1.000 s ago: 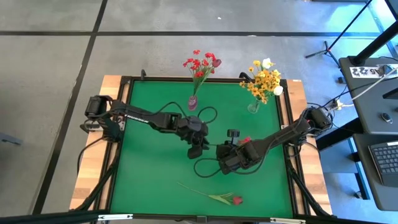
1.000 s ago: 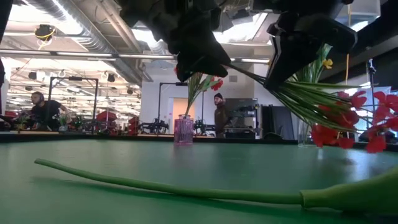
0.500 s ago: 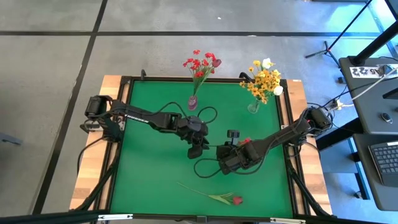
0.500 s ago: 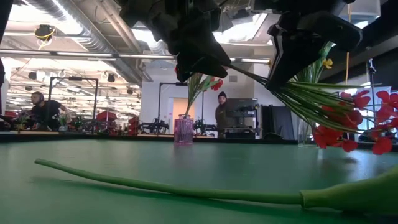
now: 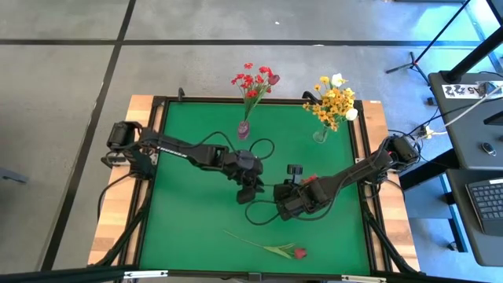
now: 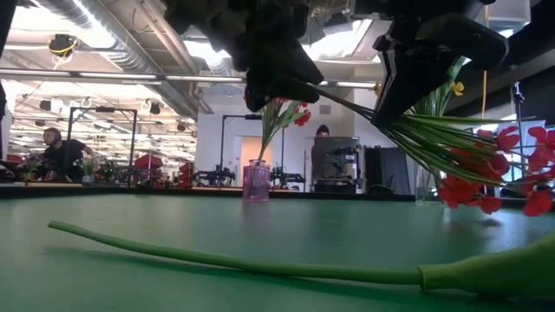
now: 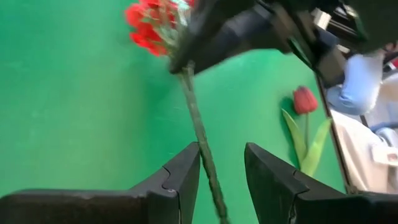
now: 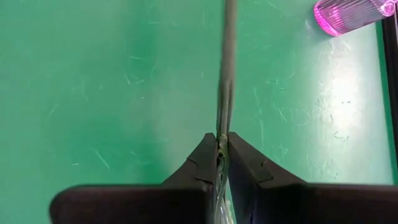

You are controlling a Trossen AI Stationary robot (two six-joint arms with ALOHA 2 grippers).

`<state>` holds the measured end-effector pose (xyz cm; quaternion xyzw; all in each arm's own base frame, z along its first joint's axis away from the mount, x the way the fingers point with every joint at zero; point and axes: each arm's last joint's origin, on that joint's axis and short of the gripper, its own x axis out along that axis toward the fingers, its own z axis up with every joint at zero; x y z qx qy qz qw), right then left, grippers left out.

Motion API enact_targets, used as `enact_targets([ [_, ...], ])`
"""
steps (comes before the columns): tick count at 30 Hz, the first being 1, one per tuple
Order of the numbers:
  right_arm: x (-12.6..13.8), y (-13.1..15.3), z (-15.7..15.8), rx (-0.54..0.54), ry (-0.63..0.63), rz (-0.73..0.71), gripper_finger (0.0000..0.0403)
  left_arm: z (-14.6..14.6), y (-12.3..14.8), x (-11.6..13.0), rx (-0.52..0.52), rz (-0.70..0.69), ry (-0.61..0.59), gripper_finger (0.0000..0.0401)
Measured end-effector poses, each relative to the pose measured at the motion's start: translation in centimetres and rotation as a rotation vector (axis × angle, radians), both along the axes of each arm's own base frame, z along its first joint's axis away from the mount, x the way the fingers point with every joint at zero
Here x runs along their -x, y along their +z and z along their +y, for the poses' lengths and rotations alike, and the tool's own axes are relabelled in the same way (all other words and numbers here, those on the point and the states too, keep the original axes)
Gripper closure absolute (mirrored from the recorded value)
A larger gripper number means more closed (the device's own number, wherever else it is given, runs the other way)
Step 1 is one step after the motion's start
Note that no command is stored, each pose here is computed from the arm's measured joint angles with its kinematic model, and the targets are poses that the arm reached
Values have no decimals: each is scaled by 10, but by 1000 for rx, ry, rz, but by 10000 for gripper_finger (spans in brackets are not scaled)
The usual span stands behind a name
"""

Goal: Sort flowers into vase by color
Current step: Put the red flowers into the pink transparent vase

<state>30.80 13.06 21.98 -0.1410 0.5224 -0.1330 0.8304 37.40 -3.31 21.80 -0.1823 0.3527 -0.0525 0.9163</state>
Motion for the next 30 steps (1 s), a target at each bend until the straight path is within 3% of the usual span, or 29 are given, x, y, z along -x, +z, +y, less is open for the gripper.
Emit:
enact_targets([
  [23,0,0,1,-26,0,7,382,-3,3,-3,-37,-57,-4,280],
  [30,0,0,1,-24,0,7,382,10,3,-4,-80,-57,79,280],
])
